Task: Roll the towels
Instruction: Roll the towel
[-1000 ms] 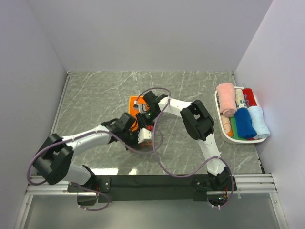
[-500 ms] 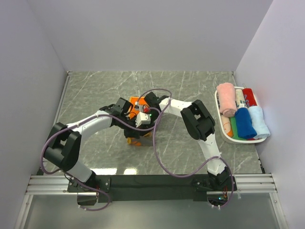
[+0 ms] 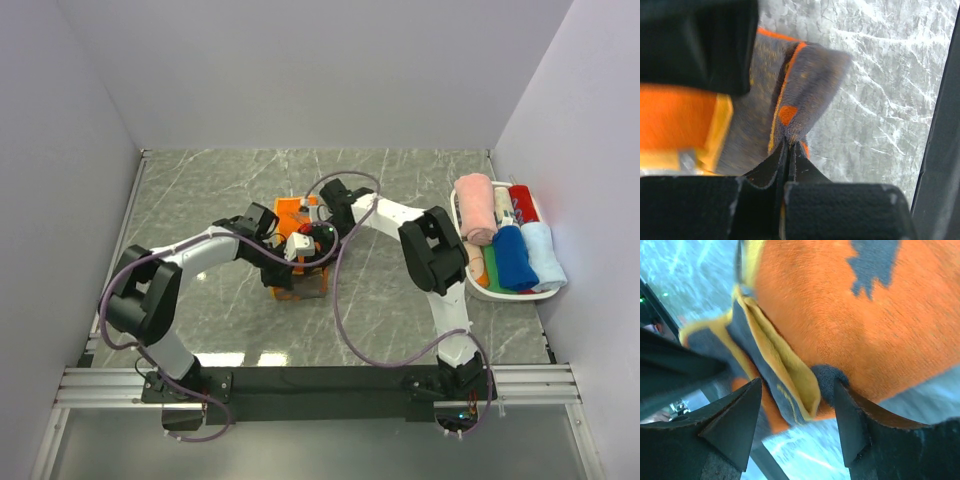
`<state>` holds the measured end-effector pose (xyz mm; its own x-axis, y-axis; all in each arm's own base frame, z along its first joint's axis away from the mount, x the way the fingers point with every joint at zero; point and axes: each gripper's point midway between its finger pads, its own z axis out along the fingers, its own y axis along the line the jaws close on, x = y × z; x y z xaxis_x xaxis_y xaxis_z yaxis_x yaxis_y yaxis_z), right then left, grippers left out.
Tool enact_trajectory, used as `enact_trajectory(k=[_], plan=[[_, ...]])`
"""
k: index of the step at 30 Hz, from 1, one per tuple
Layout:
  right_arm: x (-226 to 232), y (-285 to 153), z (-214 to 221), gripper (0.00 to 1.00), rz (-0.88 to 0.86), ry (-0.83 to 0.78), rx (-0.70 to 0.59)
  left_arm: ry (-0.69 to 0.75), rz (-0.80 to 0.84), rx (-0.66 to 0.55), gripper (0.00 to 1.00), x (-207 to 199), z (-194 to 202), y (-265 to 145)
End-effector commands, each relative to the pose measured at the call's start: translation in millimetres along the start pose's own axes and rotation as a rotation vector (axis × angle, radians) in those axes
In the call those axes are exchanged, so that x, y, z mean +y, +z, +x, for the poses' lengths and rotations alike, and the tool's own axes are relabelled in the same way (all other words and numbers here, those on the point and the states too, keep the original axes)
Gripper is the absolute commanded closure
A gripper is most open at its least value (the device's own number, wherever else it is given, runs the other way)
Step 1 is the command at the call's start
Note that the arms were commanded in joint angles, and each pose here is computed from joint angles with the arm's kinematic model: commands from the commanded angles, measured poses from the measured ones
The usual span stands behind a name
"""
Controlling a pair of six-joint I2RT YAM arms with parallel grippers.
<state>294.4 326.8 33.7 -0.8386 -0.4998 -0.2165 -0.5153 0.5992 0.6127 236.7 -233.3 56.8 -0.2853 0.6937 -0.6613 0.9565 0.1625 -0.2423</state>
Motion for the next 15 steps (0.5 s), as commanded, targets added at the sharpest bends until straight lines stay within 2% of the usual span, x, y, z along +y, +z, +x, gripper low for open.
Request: enact_trajectory(k=[1,7,10,15], plan=[[-26.0,-16.3,11.2,0.33,0.091,0.002,-0.021,0.030,0.043,-0.047,0.97,4.7,-16.2,-5.0],[-34.1,-45.8,8.9,0.33,-0.016,0.076,-0.101,-0.038,0.123,-0.036,0.96,7.7,-19.1,-3.0],[-37.6,-49.2,10.2,0.33,0.006,0.061,-0.134,-0.059,0.152,-0.033,0.97,9.9,-21.7,-3.8],[-46.1,-30.7,-9.0,0.42,0.050,0.096,-0.129,-0.008,0.175,-0.033,0.97,-0.4,-22.9,-8.3]])
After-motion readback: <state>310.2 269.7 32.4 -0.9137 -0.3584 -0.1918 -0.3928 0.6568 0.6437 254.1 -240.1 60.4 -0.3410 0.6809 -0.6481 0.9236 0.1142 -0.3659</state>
